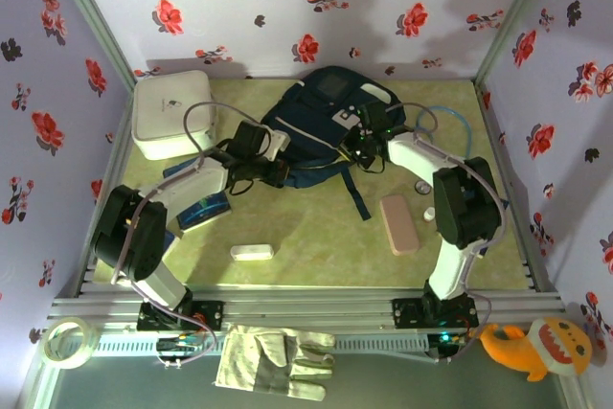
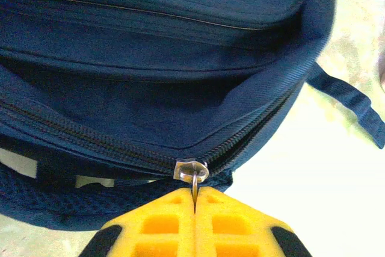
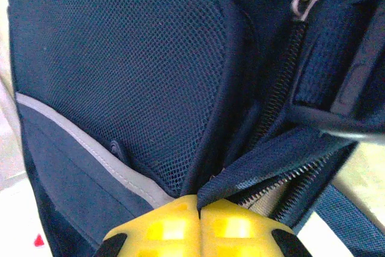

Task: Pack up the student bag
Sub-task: Unzip the student bag at the top-center of the table.

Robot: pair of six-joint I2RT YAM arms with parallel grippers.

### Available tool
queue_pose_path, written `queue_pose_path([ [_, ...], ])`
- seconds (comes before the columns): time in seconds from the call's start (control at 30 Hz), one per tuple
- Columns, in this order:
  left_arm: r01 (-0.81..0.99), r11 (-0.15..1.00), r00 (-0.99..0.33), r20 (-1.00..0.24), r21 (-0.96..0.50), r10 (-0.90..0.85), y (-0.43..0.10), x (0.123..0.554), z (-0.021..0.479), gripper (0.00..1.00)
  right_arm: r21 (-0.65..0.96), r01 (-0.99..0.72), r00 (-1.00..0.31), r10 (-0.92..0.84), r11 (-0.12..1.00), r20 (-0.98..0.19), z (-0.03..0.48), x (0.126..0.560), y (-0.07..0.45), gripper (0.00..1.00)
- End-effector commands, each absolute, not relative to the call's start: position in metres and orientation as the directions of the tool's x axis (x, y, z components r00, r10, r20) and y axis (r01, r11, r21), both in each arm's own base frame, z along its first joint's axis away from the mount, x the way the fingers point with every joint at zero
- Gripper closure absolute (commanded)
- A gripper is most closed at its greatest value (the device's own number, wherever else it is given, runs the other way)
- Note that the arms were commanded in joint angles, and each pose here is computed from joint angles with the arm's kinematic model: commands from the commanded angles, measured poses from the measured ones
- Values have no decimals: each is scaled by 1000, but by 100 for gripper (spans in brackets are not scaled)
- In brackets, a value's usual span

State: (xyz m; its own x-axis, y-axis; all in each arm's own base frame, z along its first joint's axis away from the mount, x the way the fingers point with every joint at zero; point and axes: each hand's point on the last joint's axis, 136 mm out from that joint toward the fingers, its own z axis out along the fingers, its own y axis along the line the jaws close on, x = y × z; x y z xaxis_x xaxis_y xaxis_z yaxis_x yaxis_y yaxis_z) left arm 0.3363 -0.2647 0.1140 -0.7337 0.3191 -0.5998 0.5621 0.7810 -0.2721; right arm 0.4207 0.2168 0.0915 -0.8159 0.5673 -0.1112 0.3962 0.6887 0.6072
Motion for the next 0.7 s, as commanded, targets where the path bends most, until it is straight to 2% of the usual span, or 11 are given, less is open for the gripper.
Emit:
queue_pose_path([
  [0.0,623,718,-716,-598,-312,362,-289,312,128,100,601,339,-777,576,724,-255,99,469,194,100],
  [0.13,650,685,-702,-605,-329,376,-312,299,130,100,603,345,-758,593,719,-272,108,472,181,100],
  [0.2,662,671,-695,-610,-334,381,-323,296,132,100,604,361,-743,611,710,-274,116,466,169,96],
  [0.27,668,662,-692,-610,-340,386,-333,296,133,100,598,370,-725,624,710,-293,126,457,155,88],
  [0.33,672,655,-692,-609,-347,388,-344,296,132,100,576,392,-704,637,717,-314,133,442,139,73],
  [0.47,691,631,-684,-601,-353,414,-365,293,130,100,538,448,-666,668,714,-331,140,408,115,48],
  [0.67,701,616,-683,-587,-359,435,-381,291,126,100,635,517,-637,753,573,-161,123,375,128,31],
])
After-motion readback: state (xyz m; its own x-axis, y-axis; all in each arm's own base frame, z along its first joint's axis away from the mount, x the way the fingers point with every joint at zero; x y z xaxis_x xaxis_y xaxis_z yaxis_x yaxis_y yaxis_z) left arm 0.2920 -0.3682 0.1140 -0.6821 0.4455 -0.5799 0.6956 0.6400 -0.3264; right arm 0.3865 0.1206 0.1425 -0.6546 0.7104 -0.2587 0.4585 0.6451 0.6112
